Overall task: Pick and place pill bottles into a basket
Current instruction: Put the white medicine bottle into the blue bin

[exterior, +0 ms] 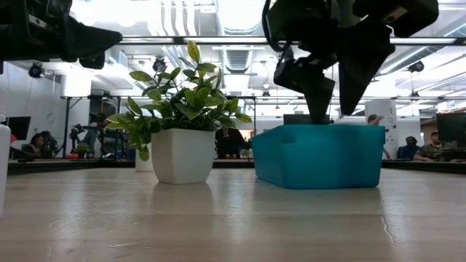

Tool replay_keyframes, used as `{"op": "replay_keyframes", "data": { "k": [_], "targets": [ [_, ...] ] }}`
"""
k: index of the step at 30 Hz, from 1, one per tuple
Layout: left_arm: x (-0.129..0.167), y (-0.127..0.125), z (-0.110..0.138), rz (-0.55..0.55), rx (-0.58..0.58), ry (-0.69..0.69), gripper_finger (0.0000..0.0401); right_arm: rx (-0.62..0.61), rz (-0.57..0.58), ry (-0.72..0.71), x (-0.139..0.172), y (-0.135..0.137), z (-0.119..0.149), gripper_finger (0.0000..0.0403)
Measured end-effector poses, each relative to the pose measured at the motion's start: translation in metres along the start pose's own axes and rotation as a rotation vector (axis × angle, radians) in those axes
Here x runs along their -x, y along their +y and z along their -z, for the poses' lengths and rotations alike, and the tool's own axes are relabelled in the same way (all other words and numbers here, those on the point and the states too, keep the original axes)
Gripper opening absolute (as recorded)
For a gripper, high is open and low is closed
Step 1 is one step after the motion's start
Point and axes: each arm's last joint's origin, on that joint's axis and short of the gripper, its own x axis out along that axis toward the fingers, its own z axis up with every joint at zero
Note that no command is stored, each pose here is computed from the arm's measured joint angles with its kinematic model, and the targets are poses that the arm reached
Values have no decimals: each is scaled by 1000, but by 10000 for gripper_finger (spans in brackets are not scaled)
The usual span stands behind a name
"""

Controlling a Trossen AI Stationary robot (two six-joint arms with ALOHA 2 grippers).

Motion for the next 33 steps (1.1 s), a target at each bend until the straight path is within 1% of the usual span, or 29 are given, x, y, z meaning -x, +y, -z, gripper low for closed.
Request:
{"op": "replay_keyframes", "data": {
  "k": [14, 21, 25, 30, 33],
  "targets": [
    [0, 0, 0, 0, 0, -1, 0, -42, -3, 59, -5, 0, 8, 201],
    [0, 0, 0, 0, 0, 0, 0, -37, -2, 62, -5, 0, 9, 201],
    [0, 0, 0, 0, 0, 0, 0, -1, 1, 23, -3, 0, 4, 201],
    [0, 0, 0, 0, 0, 0, 0, 37, 9, -47, 8, 0, -7, 201],
    [0, 0, 0, 0, 0, 0, 0, 46, 19, -126, 16, -1, -16, 201]
  ]
}}
